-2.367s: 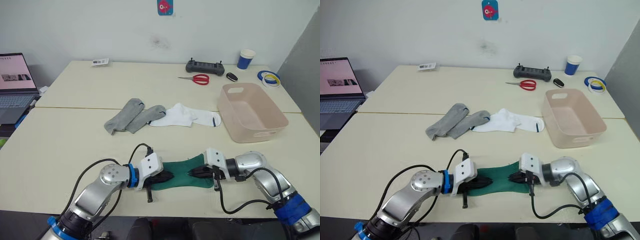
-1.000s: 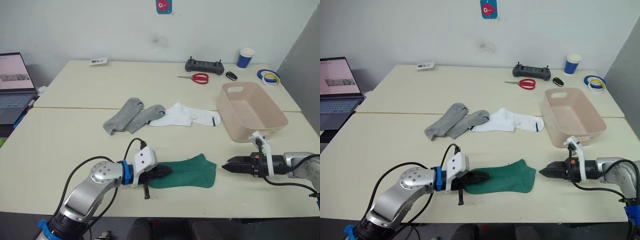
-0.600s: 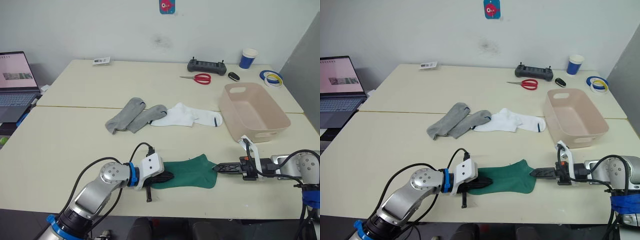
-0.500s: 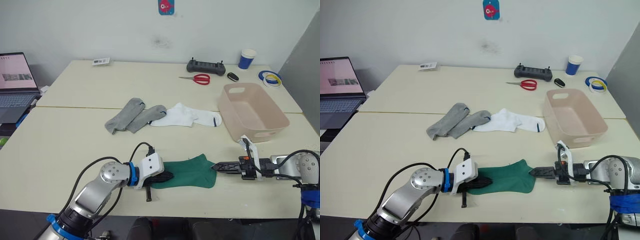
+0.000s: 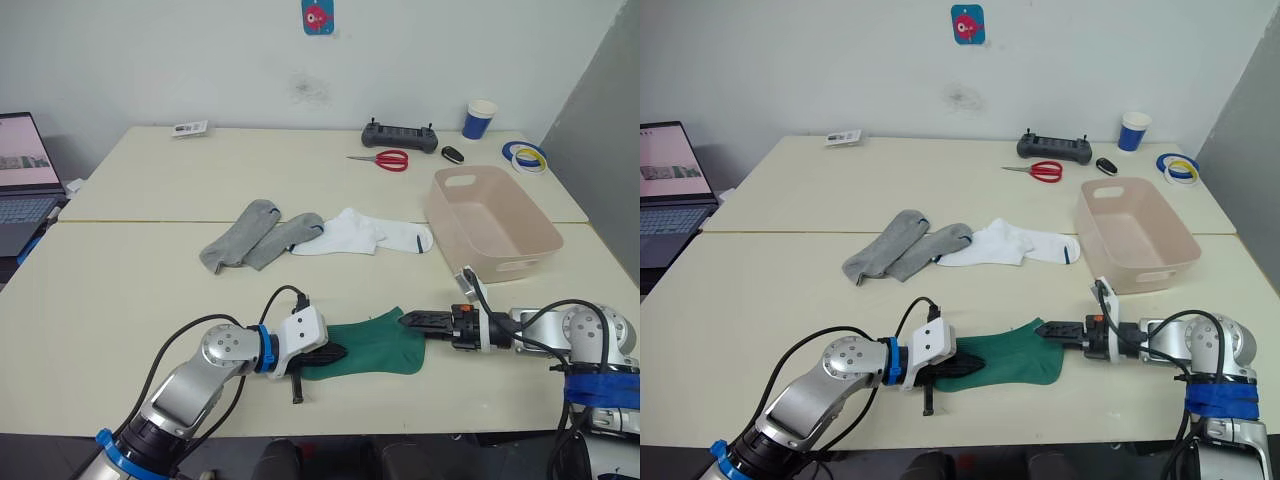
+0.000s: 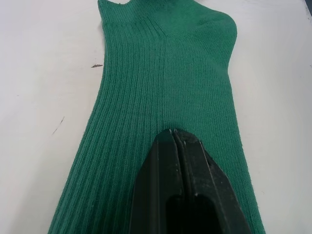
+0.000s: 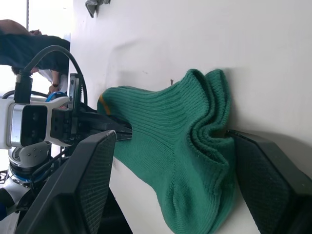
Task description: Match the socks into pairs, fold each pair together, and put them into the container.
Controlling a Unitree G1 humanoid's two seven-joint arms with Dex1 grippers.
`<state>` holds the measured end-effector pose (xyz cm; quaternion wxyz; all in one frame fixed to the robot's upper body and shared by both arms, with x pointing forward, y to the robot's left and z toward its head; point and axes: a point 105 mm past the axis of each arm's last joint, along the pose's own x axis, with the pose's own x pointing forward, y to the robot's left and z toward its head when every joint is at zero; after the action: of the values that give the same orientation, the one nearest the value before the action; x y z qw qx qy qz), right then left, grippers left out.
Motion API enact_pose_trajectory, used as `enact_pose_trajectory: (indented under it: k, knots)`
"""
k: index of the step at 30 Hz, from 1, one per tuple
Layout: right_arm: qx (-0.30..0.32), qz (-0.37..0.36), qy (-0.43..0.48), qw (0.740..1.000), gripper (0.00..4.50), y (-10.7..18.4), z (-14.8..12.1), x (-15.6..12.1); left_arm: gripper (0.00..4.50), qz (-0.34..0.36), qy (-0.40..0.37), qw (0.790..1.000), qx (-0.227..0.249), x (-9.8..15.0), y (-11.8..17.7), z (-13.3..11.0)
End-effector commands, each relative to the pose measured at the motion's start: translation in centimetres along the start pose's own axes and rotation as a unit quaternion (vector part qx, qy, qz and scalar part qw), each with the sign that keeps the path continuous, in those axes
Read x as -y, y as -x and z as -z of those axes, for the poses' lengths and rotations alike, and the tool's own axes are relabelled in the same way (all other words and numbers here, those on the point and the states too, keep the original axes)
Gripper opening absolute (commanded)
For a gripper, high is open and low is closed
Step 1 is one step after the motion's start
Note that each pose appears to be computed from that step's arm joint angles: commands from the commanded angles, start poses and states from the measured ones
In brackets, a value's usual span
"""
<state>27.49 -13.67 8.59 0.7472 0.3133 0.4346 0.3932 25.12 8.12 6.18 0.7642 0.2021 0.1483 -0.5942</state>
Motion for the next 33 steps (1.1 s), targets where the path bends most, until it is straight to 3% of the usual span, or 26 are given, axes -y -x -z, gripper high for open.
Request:
enact_pose_trajectory:
  k: [1,2,5,14,21,25,33]
  knots:
    - [-0.008,-0.022,0.008,1.000,3.84,-0.3,0.3,-0.8,0.04,0.004,0.006,1.000,-0.012,0.2,-0.1,0.7]
    - [-0.009,-0.026,0.011,1.000,3.84,-0.2,0.3,-1.0,0.04,0.004,0.006,1.000,-0.013,0.2,-0.1,0.7]
    - [-0.016,-0.020,0.026,0.999,3.22,0.0,0.4,-1.1,0.00,0.002,0.005,1.000,-0.013,0.0,0.0,0.7]
    - [-0.018,-0.005,0.054,0.998,0.02,-0.4,0.7,-0.6,0.00,-0.007,0.006,1.000,-0.008,-0.6,1.2,0.3]
    - [-0.016,-0.002,0.055,0.998,0.02,-0.4,0.6,-0.4,0.00,-0.011,0.015,1.000,0.004,-0.9,2.6,-0.8]
    - [-0.014,-0.002,0.054,0.998,0.02,-0.2,0.6,-0.3,0.00,-0.014,0.015,1.000,-0.019,-1.0,4.4,-0.4]
    - [-0.012,-0.019,0.059,0.998,0.02,-0.1,0.4,-1.1,0.00,-0.012,0.021,0.999,-0.036,-0.6,3.7,0.7]
